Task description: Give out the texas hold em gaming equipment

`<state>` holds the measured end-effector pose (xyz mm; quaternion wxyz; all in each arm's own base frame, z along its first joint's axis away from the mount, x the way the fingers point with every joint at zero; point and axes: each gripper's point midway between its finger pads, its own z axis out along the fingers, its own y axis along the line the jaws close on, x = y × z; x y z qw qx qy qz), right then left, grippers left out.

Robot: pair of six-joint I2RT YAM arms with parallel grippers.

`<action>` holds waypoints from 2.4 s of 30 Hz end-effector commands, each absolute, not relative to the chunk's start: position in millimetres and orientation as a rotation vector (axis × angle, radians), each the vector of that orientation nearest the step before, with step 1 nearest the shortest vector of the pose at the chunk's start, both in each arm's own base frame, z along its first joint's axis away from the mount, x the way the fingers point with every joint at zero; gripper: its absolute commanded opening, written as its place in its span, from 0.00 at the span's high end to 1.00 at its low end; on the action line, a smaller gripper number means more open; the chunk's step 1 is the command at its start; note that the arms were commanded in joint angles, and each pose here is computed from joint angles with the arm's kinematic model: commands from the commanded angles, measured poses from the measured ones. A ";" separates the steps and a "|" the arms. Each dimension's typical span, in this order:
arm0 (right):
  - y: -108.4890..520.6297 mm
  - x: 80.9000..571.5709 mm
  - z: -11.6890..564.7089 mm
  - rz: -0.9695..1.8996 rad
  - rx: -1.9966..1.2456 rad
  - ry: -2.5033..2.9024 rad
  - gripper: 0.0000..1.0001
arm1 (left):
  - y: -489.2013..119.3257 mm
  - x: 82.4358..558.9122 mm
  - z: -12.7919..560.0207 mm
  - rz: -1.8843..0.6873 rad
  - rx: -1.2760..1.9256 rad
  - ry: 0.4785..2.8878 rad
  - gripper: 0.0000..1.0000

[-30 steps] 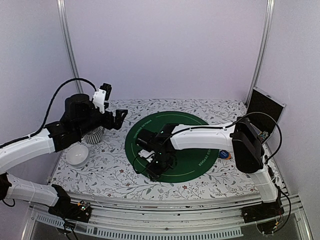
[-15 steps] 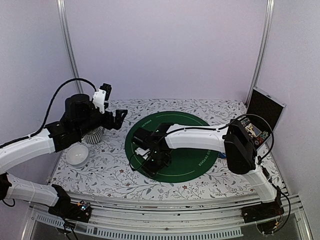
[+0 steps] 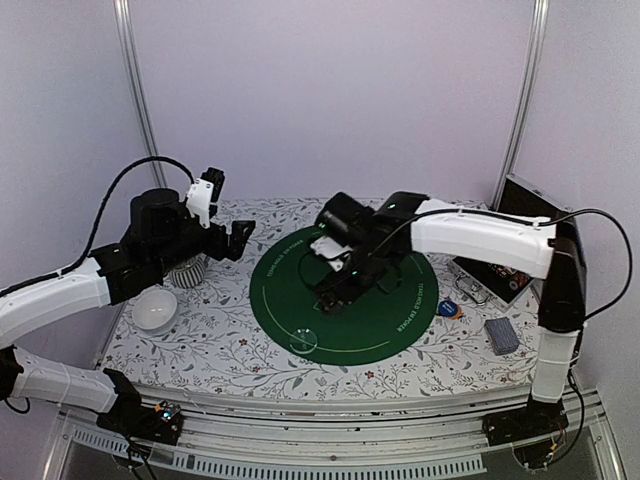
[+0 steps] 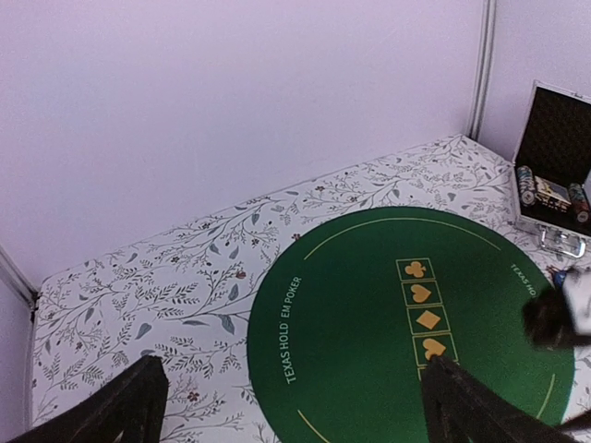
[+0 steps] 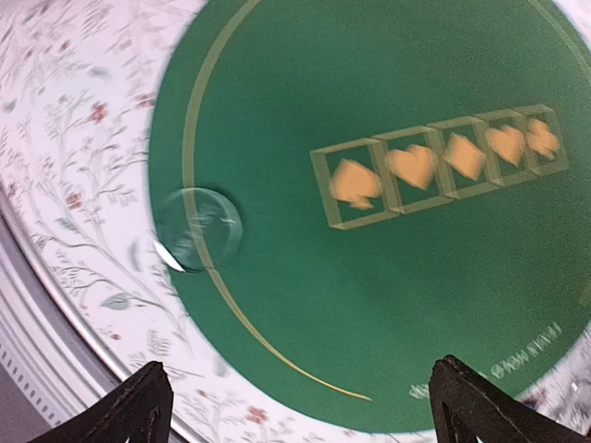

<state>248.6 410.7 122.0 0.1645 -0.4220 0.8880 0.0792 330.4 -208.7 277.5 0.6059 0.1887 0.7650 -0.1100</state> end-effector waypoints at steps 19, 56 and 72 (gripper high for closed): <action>128.0 325.5 66.9 -0.120 -0.378 2.895 0.28 | -218.9 329.0 269.7 -0.283 0.506 1.764 0.02; 126.9 314.0 33.3 -0.104 -0.379 2.995 0.61 | -222.0 328.1 267.9 -0.292 0.527 1.765 0.02; 117.5 320.6 35.6 -0.195 -0.383 2.970 0.30 | -223.0 327.0 269.3 -0.302 0.531 1.761 0.02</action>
